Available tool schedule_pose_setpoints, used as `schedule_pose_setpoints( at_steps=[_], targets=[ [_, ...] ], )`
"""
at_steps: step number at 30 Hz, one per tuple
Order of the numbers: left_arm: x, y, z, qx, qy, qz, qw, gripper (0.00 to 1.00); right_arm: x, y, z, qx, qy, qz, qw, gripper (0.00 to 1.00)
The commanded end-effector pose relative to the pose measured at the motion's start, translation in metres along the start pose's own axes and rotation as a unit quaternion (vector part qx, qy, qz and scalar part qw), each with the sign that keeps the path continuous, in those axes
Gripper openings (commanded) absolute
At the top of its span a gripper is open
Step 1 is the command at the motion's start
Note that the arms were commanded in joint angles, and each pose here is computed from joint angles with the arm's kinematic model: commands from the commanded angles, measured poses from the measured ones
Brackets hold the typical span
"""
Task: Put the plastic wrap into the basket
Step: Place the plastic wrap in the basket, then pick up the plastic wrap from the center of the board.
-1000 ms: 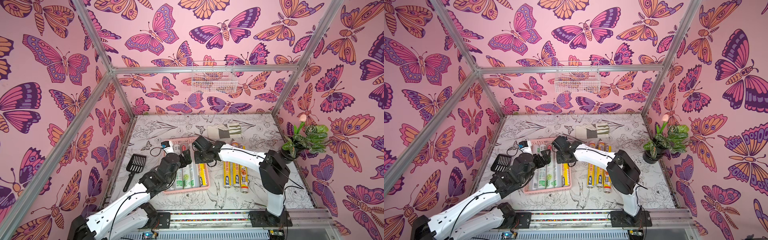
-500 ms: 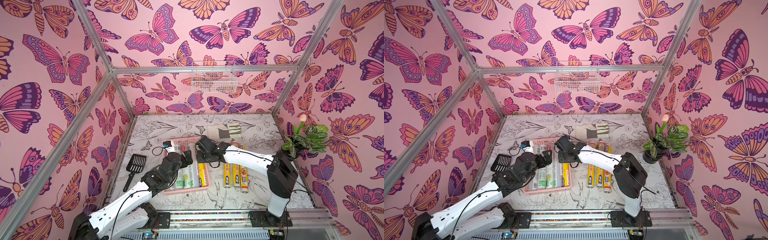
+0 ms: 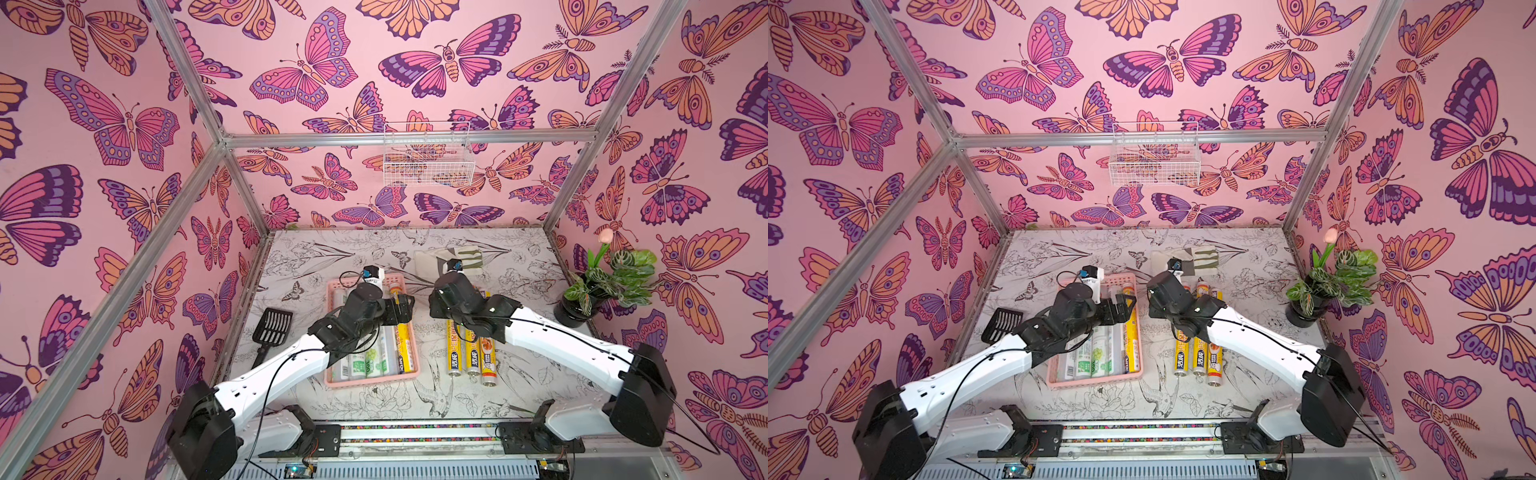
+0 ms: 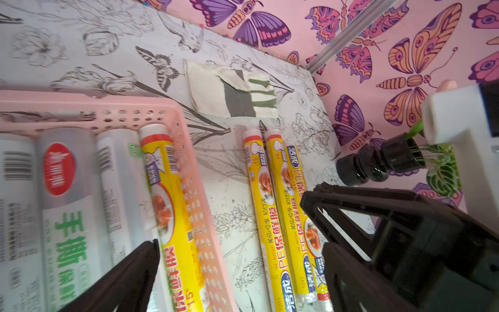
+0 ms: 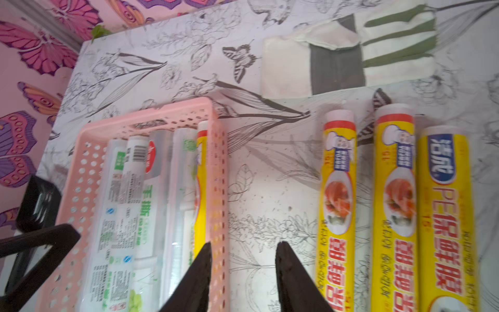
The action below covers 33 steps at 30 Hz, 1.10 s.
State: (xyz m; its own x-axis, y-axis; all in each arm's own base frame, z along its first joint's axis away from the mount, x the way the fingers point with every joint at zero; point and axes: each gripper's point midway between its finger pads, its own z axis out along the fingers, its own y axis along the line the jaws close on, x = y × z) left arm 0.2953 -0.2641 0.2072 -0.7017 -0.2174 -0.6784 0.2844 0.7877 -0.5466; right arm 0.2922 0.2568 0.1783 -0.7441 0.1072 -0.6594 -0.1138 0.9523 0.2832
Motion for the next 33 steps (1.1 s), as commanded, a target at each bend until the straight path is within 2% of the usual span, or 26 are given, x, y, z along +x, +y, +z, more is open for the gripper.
schedule_pose_setpoints(
  at_steps=[1, 8, 12, 20, 26, 33],
  targets=[
    [0.008, -0.024, 0.019, 0.046, 0.039, 0.012, 0.998, 1.00, 0.004, -0.033, 0.003, 0.035, 0.010, 0.019, 0.999, 0.43],
    [0.031, -0.053, 0.050, 0.076, 0.098, 0.022, 0.992, 1.00, 0.021, -0.071, 0.012, 0.054, 0.053, 0.050, 0.996, 0.44],
    [0.042, -0.064, 0.063, 0.087, 0.120, 0.022, 0.989, 1.00, 0.030, -0.080, 0.019, 0.050, 0.061, 0.067, 0.995, 0.45],
    [0.058, -0.070, 0.078, 0.099, 0.157, 0.014, 0.983, 1.00, 0.050, -0.082, 0.042, 0.032, 0.128, 0.070, 0.989, 0.44],
    [0.060, -0.058, 0.080, 0.068, 0.156, 0.000, 0.985, 1.00, 0.056, -0.082, 0.056, 0.034, 0.157, 0.057, 0.985, 0.45],
    [0.048, -0.032, 0.070, -0.001, 0.120, -0.005, 0.993, 1.00, 0.064, -0.085, 0.073, 0.054, 0.190, 0.028, 0.980, 0.48]
  ],
)
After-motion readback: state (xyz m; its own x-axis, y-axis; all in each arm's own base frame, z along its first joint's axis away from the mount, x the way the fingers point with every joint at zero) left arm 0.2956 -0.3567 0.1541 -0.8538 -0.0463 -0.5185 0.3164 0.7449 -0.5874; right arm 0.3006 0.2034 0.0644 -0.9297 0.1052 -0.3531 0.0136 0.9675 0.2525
